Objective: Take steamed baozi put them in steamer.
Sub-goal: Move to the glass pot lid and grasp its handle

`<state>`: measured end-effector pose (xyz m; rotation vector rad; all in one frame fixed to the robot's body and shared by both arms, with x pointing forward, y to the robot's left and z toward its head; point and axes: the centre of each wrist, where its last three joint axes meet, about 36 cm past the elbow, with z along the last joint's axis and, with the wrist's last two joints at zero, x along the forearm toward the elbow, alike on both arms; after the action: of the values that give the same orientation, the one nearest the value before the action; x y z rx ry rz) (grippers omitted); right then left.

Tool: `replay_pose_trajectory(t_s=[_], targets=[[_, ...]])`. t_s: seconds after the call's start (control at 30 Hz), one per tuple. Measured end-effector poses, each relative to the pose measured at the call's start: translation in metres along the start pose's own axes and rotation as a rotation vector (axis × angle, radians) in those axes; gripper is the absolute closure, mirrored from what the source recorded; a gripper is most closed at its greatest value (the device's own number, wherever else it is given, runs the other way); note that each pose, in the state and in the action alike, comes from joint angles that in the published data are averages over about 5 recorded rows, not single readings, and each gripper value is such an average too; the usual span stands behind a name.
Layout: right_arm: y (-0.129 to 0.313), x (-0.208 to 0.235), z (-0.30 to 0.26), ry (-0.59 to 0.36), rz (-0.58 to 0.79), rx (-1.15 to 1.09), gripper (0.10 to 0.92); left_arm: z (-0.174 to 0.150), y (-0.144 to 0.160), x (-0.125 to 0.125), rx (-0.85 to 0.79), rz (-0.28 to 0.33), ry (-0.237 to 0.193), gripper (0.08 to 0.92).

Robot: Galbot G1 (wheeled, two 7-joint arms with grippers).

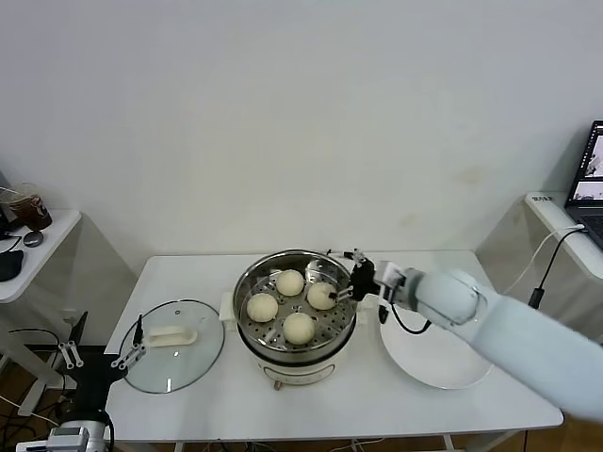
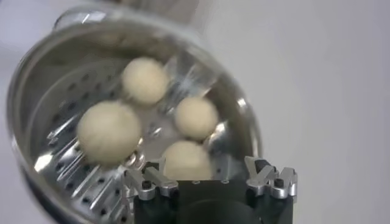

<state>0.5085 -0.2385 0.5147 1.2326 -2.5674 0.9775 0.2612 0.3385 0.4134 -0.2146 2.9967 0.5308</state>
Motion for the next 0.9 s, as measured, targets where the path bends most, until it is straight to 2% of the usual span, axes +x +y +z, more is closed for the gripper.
replay_pose_trajectory(t_s=[0.23,0.43,0.67,0.8,0.9], targets=[[0.047,0.02,0.055,-0.221,0.213,-0.078,0.2,0.009,-0.005,0.004,0.011,-0.008,-0.02,0.177],[0.092,0.054,0.096,-0.323,0.412,-0.149,0.2,0.019,-0.012,0.01,-0.001,-0.01,-0.045,0.177],[0.133,0.111,0.127,-0.322,0.652,-0.253,0.2,0.044,-0.01,0.013,-0.143,-0.029,-0.092,0.177],[0.148,0.142,0.136,-0.287,0.775,-0.308,0.2,0.066,0.002,0.012,-0.323,-0.024,-0.101,0.177],[0.159,0.162,0.14,-0.248,0.845,-0.351,0.2,0.086,0.013,0.011,-0.488,0.007,-0.098,0.177]])
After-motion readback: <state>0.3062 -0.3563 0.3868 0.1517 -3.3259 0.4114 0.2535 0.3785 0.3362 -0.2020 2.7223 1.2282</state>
